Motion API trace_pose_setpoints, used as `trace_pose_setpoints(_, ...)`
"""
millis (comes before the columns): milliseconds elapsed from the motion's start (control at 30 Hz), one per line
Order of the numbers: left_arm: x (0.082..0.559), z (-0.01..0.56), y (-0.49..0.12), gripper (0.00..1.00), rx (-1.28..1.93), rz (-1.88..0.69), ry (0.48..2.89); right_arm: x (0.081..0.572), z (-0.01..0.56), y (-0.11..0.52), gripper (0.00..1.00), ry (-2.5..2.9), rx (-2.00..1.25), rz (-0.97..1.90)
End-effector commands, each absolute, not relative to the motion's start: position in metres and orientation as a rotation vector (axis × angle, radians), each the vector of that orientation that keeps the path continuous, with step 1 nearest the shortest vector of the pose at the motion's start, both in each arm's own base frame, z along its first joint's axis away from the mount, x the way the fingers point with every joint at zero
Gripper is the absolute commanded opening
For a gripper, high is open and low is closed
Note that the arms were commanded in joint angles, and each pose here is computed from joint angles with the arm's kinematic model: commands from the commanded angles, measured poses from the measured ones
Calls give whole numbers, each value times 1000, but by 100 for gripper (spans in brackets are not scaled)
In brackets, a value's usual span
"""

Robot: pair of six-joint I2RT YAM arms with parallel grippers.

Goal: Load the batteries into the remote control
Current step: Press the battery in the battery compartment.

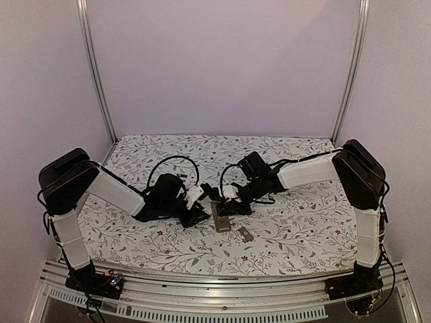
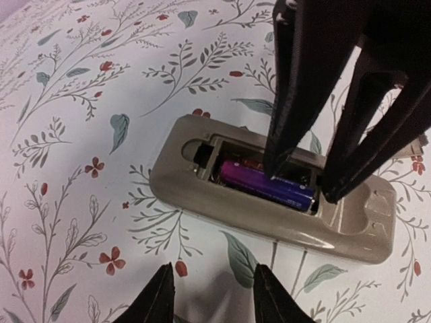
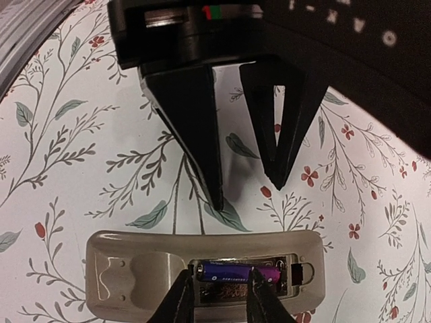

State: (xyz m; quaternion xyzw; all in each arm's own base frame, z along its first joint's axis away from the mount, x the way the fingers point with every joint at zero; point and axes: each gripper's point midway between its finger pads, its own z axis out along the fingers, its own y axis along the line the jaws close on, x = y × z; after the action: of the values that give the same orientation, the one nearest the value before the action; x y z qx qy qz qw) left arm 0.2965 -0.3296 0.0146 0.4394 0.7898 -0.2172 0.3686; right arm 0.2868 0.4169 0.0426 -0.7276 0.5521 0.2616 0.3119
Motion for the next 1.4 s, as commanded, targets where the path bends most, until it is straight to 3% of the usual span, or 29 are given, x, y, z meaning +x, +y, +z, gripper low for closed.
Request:
trace_pose_setpoints(0,299,12,-327,40,1118,-566,2045,283,50,419,27,1506,-1904,730)
trace_pose_setpoints(200,298,12,-329,40,1121,-574,2043,281,52,427,31,1517,-1882,756)
trace_pose_setpoints(600,298,12,-327,40,1120,-569,2045,290,33,424,25,1606,-1868,713)
trace_pose_setpoints(800,298,11,-327,40,1118,-572,2045,279,44,426,31,1563,-1876,785)
trace_pose_setpoints(1200,300,13,-325,40,1109,-562,2043,280,44,424,30,1571,-1863,776)
trace_pose_setpoints(1367,301,14,-324,40,1105,-563,2043,279,38,418,34,1599,-1856,755)
